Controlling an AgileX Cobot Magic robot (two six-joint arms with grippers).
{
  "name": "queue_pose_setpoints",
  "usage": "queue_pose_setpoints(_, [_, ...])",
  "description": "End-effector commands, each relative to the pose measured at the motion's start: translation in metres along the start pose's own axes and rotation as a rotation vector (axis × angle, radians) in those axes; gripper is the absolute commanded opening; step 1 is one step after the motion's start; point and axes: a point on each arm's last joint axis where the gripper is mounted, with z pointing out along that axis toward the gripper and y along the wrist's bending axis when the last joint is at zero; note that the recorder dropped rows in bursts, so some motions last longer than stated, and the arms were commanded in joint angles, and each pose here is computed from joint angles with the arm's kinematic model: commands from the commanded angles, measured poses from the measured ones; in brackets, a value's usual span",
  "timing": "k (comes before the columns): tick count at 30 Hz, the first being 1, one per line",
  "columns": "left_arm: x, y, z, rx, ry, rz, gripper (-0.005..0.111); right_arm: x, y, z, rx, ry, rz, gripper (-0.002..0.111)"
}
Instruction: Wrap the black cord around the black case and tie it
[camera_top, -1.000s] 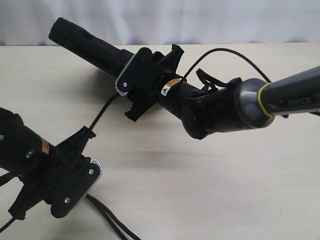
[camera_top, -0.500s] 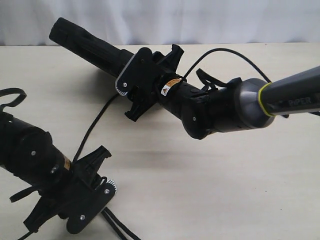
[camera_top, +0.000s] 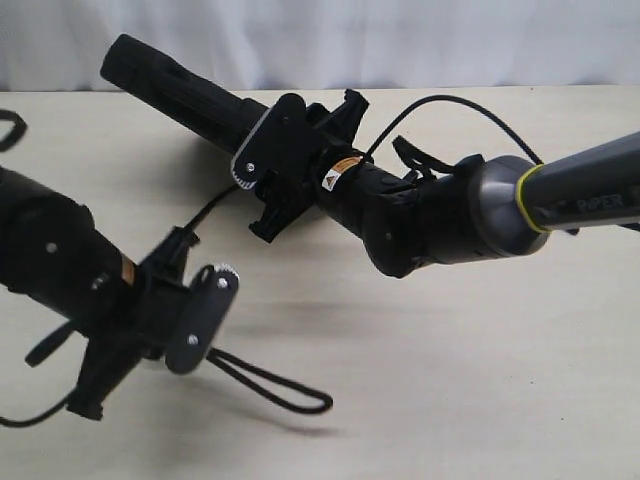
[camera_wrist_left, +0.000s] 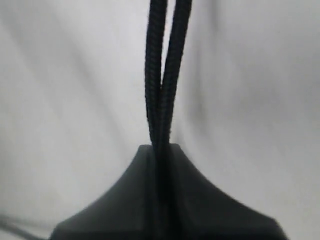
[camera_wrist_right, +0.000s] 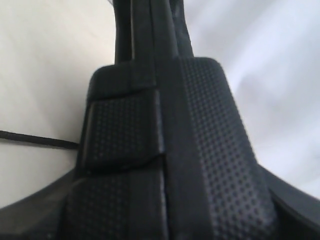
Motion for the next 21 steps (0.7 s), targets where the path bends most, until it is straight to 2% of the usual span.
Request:
queue_pose_setpoints(1, [0.034,0.006,-0.038,-0.052,0.116,-0.225,0.0,0.003,-0.004,0.0,0.019,0.028,0.138,0.004])
queue_pose_setpoints(4, [0.064,0.004,-0.06,-0.102,0.161,-0.355,0.0,0.004,-0.005,0.0,0.039,0.032,0.185,0.004])
queue_pose_setpoints(8, [0.096,0.001,-0.083,-0.208,0.14,-0.562,0.0,0.006,-0.012,-0.001,0.112,0.052,0.279,0.004])
queue_pose_setpoints(12, [0.116,0.006,-0.094,-0.342,0.02,-0.836,0.0,0.007,-0.013,-0.001,0.134,0.057,0.309,0.004])
queue_pose_setpoints(16, [0.127,0.019,-0.096,-0.478,-0.143,-1.106,0.0,0.007,-0.013,-0.001,0.134,0.055,0.35,0.004])
queue_pose_setpoints(19, [0.128,0.025,-0.087,-0.473,-0.178,-1.159,0.0,0.007,-0.013,-0.001,0.137,0.051,0.388,0.004])
queue_pose_setpoints(21, [0.129,0.03,-0.08,-0.404,-0.184,-1.168,0.0,0.007,-0.013,-0.001,0.137,0.05,0.405,0.004])
